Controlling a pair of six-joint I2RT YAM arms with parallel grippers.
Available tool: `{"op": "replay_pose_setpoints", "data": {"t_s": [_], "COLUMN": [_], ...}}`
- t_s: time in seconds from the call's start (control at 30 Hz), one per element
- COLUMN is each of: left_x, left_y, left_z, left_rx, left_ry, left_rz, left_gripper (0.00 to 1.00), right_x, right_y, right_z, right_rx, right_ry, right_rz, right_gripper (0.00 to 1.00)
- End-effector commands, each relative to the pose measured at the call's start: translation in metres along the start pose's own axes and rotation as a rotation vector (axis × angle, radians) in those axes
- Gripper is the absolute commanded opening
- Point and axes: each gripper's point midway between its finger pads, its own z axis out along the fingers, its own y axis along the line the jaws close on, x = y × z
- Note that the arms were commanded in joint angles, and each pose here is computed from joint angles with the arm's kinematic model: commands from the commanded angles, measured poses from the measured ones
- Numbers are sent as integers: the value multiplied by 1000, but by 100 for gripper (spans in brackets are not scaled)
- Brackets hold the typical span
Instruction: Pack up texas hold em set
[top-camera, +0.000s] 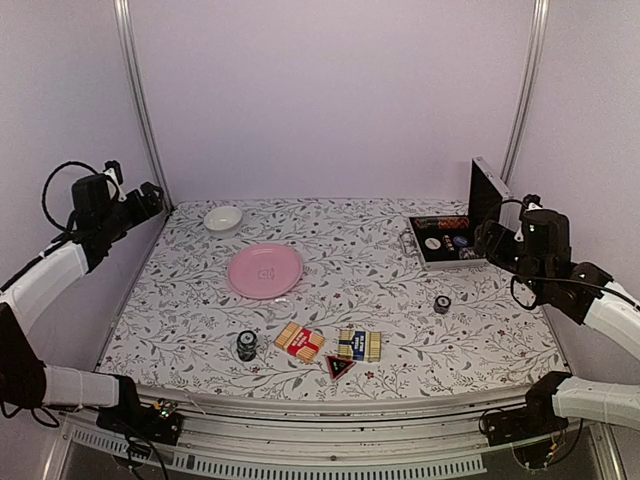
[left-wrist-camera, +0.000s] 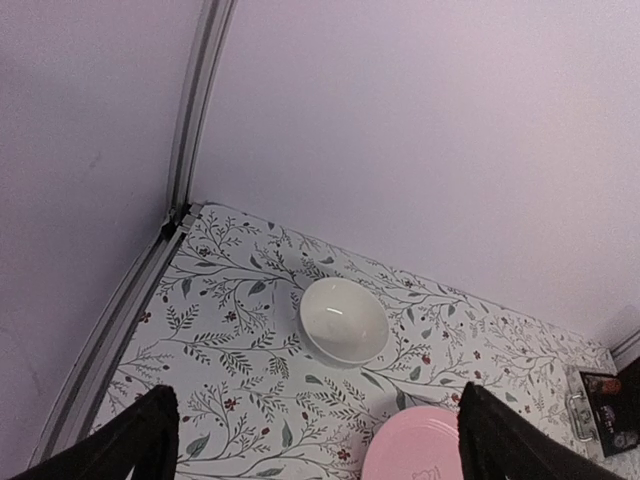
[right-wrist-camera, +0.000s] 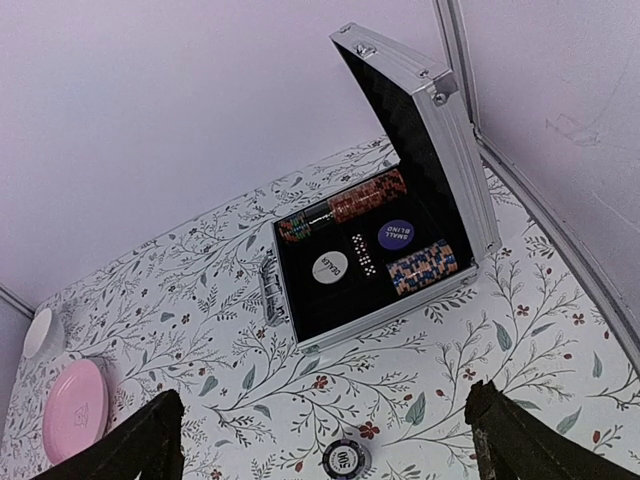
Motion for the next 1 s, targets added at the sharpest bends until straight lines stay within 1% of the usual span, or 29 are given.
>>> {"op": "replay_pose_setpoints", "data": {"t_s": [0.0,0.17,0.33,0.43,0.57,0.7,0.8,0.87,0.97], "left_x": [-10,-9,-13,-24,-49,-60,-48,-35,-26], "left_y": [-4,-10,-30,-48,-84,-118,-144,-148,-133], "left_z": [-8,-7,-8,-14,-37,-54,-61,-61,-57], "left_rx": [75,93,198,286,448,469,478,483,419], "left_ry": [8,57,128,120,66,20,5,11,-3], "left_rz": [-59,-43,-25,24,94,227,341,378,390], "left_gripper": [97,97,97,97,96,95,95,95,95], "right_x": [2,-2,-5,3,26,47,68,86,121], "right_y": [-10,-11,-4,8,6,11,25,38,67], "right_z": [1,-1,-2,2,17,30,40,43,40], "right_rx": [31,42,12,-48,-9,-3,-50,-87,-166], "right_ry": [-24,-37,-30,14,115,226,328,392,480], "right_rz": [-1,-5,-43,-90,-151,-195,-206,-227,-301], "right_gripper": [99,99,99,99,99,99,99,99,99]}}
